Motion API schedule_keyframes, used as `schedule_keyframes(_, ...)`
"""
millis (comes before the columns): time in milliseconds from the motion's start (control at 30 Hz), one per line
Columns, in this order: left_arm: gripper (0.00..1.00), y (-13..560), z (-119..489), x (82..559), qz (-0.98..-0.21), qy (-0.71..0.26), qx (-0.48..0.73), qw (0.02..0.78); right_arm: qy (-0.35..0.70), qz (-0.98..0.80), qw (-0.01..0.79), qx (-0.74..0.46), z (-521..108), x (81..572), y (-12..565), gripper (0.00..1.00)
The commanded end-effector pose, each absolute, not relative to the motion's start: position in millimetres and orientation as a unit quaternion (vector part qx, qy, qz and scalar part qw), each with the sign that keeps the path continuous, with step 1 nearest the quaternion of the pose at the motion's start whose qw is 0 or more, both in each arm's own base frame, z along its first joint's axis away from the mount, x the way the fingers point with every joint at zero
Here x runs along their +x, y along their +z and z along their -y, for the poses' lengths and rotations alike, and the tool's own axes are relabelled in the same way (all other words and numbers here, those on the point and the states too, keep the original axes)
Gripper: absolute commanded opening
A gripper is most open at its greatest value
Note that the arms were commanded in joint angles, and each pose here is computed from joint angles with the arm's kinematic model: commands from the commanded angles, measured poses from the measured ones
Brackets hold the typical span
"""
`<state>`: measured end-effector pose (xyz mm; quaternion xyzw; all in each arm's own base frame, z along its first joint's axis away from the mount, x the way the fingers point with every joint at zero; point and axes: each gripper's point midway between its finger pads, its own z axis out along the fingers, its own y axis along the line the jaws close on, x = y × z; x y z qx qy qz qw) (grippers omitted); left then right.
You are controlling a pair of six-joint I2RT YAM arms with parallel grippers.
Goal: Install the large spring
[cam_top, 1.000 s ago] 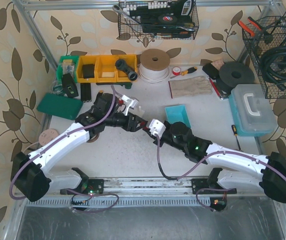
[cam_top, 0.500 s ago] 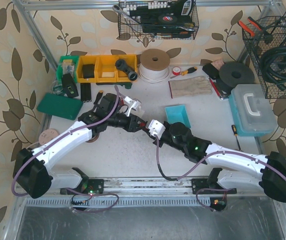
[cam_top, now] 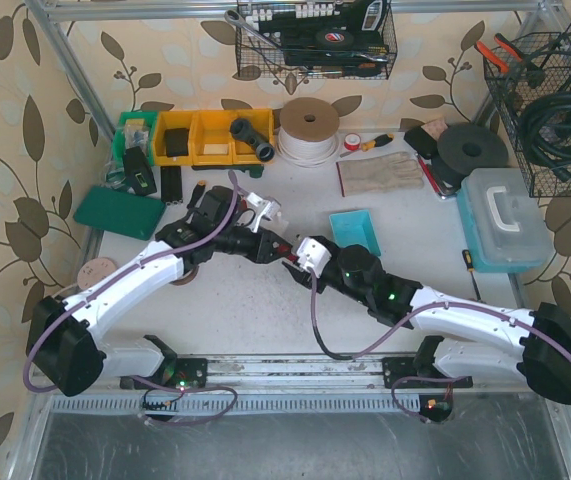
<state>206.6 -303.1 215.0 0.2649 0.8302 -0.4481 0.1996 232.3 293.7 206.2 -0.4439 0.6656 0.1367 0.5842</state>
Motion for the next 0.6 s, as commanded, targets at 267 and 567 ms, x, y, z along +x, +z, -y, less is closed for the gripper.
schedule_keyframes(267, 0.0, 239, 260, 242, -0.881, -0.299, 0.219, 0.295, 0.099, -0.692, 0.622, -0.352, -267, 251, 233, 1.0)
schedule_keyframes(567, 0.0, 246, 195, 281, -0.915, -0.101, 0.165, 0.354, 0.032, -0.754, 0.62, -0.215, -215, 279, 231, 1.0)
